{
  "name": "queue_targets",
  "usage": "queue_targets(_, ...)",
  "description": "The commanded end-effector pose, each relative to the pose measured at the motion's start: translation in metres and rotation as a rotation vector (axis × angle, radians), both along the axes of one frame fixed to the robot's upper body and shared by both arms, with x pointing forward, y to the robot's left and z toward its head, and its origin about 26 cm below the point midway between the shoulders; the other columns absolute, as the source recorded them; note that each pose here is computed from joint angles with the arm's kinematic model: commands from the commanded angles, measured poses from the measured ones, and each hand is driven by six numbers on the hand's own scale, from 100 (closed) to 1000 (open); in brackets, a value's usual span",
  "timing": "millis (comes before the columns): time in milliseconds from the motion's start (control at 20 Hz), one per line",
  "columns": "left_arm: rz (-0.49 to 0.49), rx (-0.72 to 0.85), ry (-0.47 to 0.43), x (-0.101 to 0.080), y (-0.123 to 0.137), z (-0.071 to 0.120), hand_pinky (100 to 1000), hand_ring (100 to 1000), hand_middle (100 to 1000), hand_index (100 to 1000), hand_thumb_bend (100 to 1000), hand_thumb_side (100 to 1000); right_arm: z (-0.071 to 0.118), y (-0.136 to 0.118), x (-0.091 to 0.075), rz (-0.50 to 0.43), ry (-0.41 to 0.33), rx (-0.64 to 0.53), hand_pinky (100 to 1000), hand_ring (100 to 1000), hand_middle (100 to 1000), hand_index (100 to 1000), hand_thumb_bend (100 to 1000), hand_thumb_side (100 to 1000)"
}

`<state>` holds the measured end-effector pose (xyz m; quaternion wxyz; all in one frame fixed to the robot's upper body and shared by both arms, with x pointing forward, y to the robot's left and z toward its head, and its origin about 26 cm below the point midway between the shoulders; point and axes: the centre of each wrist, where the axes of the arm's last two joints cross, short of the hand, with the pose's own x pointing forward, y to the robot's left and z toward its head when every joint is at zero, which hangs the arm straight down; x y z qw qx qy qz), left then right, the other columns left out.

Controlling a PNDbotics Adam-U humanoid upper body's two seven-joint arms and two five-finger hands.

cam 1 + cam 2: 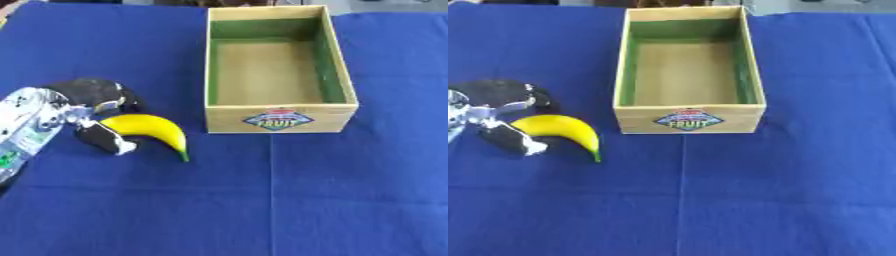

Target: Pick up objects on the table and place them in the box.

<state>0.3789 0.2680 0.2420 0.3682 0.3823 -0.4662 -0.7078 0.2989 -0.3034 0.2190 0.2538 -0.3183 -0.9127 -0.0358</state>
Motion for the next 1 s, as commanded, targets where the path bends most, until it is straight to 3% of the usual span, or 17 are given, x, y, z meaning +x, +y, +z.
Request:
queue_targets(50, -0.009, 0.01, -0.036, -0.0007, 0.0011, 0.0069, 619, 749, 713, 850, 370, 533, 0.0083, 0.0002, -0.0029, 0.009, -0.026, -0.011, 795, 739, 750, 917, 100, 1000)
queue_targets(1000, -0.022, -0.021, -0.055, -0.0006, 0.0009, 0.002, 514, 641, 617, 777, 259, 538, 0.0072, 0.0, -0.0031, 0.008, -0.024, -0.004, 797, 741, 749, 918, 100, 1000)
